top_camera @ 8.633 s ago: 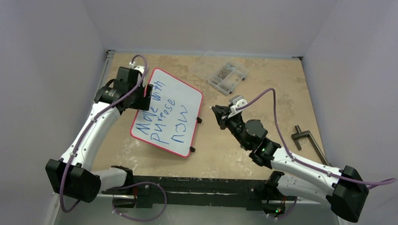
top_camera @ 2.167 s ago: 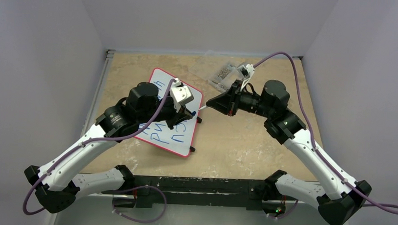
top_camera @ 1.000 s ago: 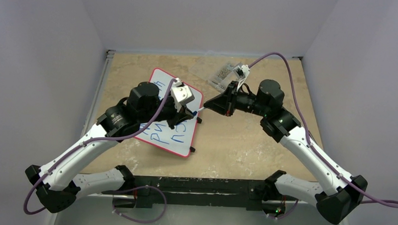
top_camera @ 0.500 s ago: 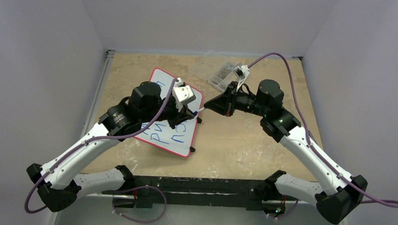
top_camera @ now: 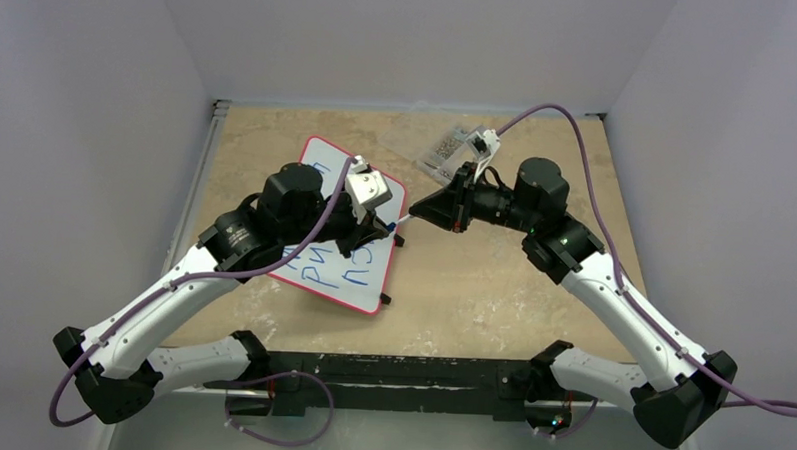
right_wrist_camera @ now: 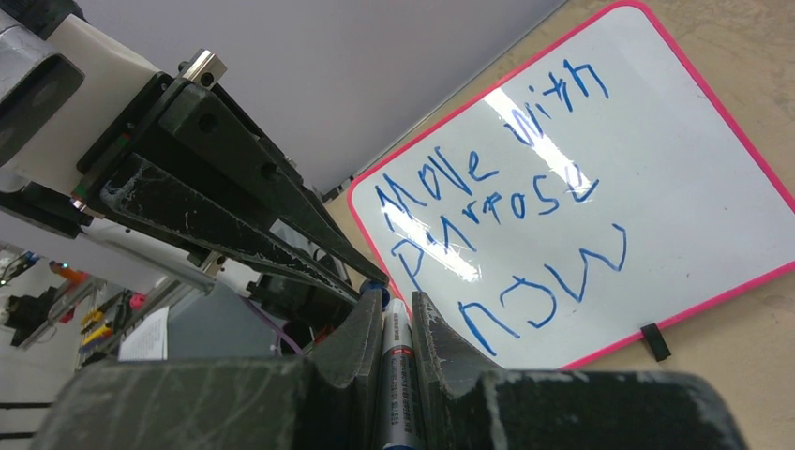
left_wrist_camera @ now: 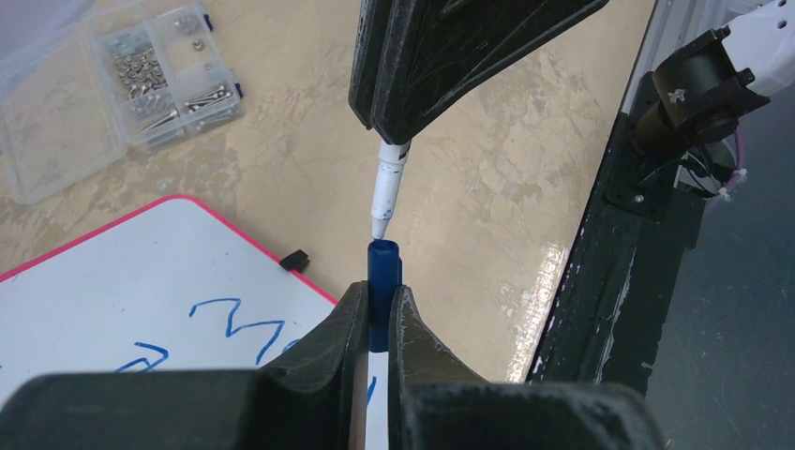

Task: Write a sentence on the whiteboard
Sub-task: Insert the whiteboard marker without the cap into the pen cap.

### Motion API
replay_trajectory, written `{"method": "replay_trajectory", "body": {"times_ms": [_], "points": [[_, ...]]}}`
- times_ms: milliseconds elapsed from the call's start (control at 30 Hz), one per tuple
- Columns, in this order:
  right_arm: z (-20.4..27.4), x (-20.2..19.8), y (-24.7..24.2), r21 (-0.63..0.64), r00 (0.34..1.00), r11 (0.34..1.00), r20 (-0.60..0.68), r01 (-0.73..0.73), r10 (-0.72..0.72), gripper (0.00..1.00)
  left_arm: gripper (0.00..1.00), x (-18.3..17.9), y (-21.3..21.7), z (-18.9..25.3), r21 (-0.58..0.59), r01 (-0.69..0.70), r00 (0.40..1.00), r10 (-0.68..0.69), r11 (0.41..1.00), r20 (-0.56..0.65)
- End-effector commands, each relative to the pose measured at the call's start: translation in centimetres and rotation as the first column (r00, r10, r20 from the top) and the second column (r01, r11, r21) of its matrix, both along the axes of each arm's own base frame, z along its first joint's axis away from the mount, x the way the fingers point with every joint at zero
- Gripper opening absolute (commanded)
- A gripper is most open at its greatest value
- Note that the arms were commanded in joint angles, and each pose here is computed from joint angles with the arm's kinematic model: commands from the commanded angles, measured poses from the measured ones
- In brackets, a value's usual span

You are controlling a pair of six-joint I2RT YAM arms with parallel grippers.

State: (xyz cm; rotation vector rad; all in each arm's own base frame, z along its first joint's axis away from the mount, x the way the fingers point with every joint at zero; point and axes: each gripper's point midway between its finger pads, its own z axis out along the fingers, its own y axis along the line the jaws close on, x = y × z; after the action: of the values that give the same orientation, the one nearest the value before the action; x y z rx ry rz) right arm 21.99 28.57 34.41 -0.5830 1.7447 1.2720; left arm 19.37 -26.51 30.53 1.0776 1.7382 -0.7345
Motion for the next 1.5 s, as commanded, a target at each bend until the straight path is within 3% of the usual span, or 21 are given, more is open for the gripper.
{"method": "replay_trajectory", "body": {"times_ms": [0, 333, 1467], "points": [[3.4, -0.1, -0.6, 0.044, 0.996, 0.999, 0.090, 0.022, -0.026, 0.00, 0.00, 0.6, -0.2, 0.8, -0.023, 0.001, 0.999, 0.000, 1.000, 0.039], [4.5, -0.2, -0.8, 0.053, 0.994, 0.998, 0.105, 0.031, -0.036, 0.00, 0.00, 0.5, -0.2, 0.9, -0.023, 0.002, 0.999, -0.001, 1.000, 0.038], [1.4, -0.5, 0.0, 0.036, 0.999, 0.999, 0.027, -0.018, 0.017, 0.00, 0.00, 0.7, -0.7, 0.8, -0.034, 0.005, 1.000, -0.005, 0.999, 0.024]]}}
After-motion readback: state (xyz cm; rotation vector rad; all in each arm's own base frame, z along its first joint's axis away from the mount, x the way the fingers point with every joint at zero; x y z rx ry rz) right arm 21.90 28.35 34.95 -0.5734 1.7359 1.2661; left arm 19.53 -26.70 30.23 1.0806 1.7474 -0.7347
